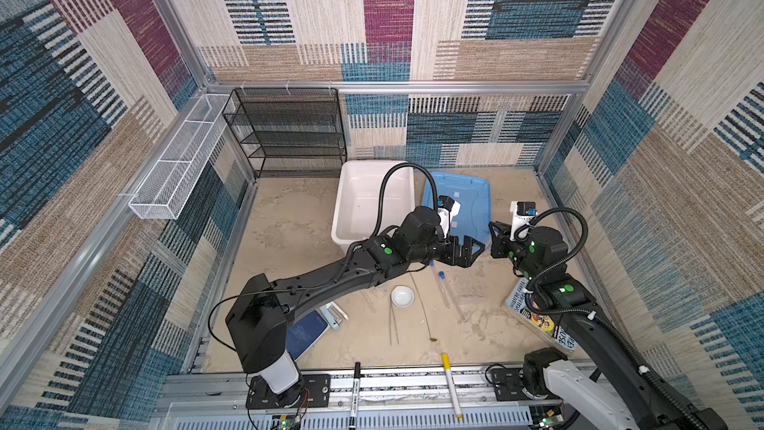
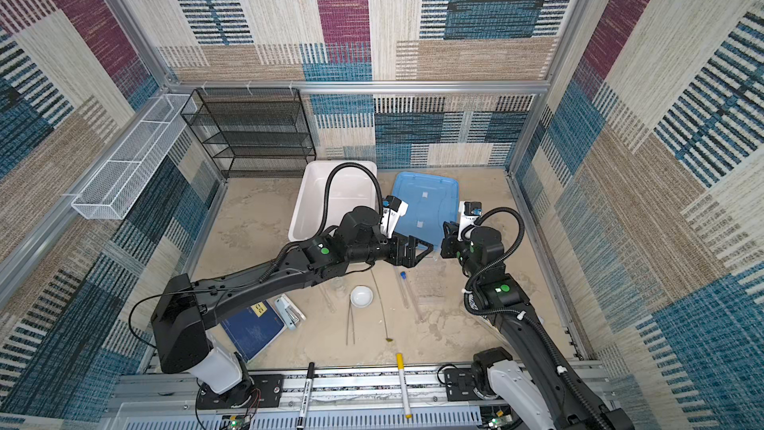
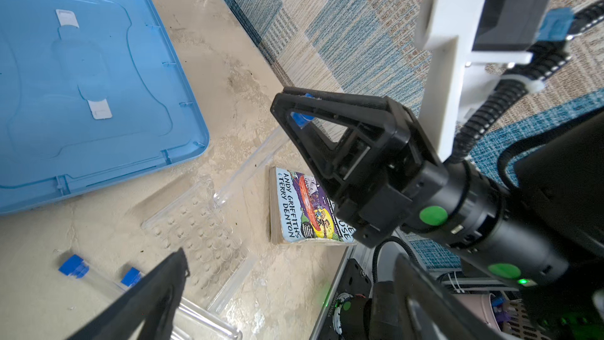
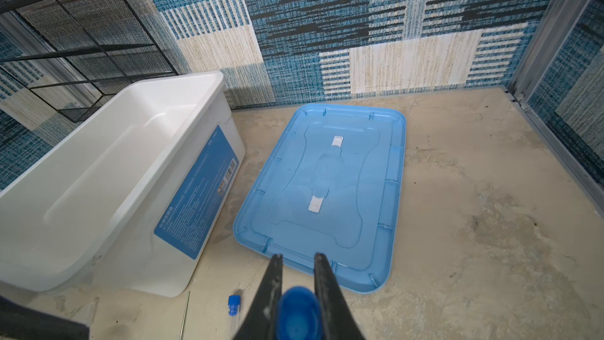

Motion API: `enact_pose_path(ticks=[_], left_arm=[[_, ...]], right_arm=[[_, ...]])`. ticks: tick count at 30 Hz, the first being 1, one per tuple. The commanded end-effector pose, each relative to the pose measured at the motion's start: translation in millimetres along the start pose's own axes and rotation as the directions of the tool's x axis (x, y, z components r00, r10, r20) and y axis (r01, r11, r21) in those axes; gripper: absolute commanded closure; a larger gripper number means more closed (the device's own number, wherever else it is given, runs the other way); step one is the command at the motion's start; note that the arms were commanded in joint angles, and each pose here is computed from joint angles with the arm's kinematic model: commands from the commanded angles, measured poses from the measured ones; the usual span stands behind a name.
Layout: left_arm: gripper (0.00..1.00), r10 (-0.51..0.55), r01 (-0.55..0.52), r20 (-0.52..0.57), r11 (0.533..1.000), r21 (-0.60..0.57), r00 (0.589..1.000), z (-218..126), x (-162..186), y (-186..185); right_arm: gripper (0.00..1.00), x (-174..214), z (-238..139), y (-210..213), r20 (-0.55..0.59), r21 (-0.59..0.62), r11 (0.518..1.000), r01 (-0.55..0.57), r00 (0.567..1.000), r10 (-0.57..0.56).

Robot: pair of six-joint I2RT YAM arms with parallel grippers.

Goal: Organize the chemistry lab equipment

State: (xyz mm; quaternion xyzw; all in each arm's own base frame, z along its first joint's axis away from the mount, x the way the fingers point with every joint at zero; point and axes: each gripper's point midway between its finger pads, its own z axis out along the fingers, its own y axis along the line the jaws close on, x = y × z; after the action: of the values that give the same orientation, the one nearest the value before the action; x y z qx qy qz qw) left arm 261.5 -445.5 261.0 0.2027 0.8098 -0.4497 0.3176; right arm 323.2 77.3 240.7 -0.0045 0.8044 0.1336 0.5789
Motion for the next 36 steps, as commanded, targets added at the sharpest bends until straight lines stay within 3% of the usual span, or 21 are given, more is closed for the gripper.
enact_pose_path(ticks=[1, 13, 36], left_arm=[[0.0, -0.044, 0.043, -0.019, 0.998, -0.04, 0.999, 5.1, 5.2, 8.2], [0.02, -0.06, 0.042, -0.073, 0.973, -0.225, 0.996, 14.9, 21.7, 47.8], [0.01, -0.051, 0.037, -0.058, 0.972, -0.231, 0.997, 13.1, 22.7, 51.3]], right_arm=[[0.82, -10.8, 2.4, -3.0, 0.064, 0.017, 1.0, -0.024, 0.998, 0.022], [0.83, 12.8, 21.1, -14.8, 0.043, 0.061, 0.997, -0.049, 0.998, 0.046], [0.84, 48.7, 39.2, -19.8, -0.027, 0.091, 0.996, -0.001, 1.0, 0.003]])
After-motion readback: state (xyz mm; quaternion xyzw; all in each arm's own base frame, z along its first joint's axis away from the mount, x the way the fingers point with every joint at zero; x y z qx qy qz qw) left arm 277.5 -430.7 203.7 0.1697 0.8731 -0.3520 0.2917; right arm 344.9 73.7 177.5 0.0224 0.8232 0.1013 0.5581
